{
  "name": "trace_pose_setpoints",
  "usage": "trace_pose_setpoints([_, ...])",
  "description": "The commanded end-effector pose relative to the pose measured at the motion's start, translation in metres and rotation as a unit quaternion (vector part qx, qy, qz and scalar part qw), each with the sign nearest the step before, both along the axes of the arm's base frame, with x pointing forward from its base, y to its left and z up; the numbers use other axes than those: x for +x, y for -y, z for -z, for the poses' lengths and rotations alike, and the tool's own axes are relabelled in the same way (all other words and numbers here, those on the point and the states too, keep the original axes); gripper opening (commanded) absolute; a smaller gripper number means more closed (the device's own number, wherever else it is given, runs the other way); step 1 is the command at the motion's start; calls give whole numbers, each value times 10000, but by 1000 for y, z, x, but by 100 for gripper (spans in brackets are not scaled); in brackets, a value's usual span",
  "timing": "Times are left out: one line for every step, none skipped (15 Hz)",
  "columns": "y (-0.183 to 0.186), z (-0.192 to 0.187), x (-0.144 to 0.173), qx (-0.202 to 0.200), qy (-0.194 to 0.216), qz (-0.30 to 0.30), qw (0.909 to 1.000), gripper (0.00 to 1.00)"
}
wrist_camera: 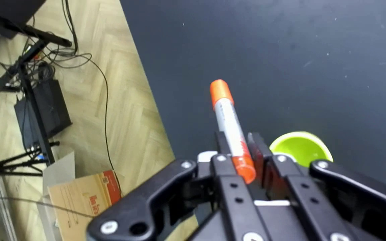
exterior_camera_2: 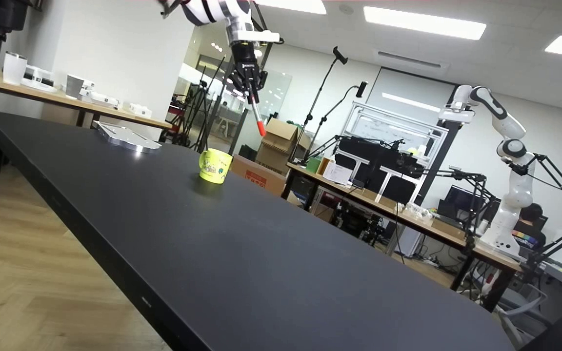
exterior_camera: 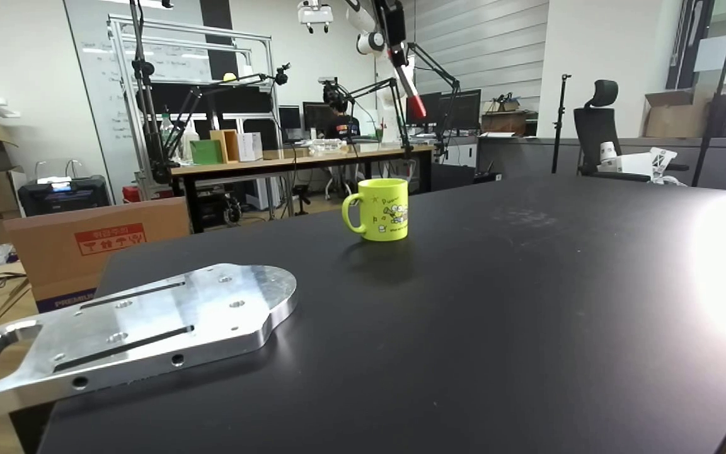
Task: Take the marker out of the yellow cup and place it on the table
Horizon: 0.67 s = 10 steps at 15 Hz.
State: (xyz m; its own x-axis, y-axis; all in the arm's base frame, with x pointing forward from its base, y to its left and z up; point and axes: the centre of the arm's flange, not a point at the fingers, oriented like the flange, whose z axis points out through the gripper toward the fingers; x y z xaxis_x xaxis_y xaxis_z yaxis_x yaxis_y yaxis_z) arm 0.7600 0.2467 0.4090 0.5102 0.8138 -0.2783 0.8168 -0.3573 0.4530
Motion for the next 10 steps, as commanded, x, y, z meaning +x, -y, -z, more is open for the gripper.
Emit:
trace_pose_setpoints([83, 14, -19, -193, -80, 901, 9957, 5])
trace_pose_setpoints([106, 20, -15, -276, -147, 1130, 9931, 5])
trace_pose_setpoints([130, 28, -10, -348, -249, 1368, 9897, 5])
trace_pose_setpoints([152, 36, -7, -379, -354, 1577, 9861, 5])
trace_pose_setpoints([177, 48, -4, -419, -457, 1766, 9823, 5])
trace_pose_setpoints([202, 62, 0, -417, -560, 1912, 9791, 5])
trace_pose_setpoints([224, 74, 3, -393, -666, 2050, 9757, 5])
trace_pose_setpoints([247, 92, 8, -355, -827, 2205, 9712, 5])
trace_pose_setpoints([267, 107, 10, -344, -988, 2330, 9668, 5])
trace_pose_setpoints([287, 126, 14, -335, -1196, 2469, 9610, 5])
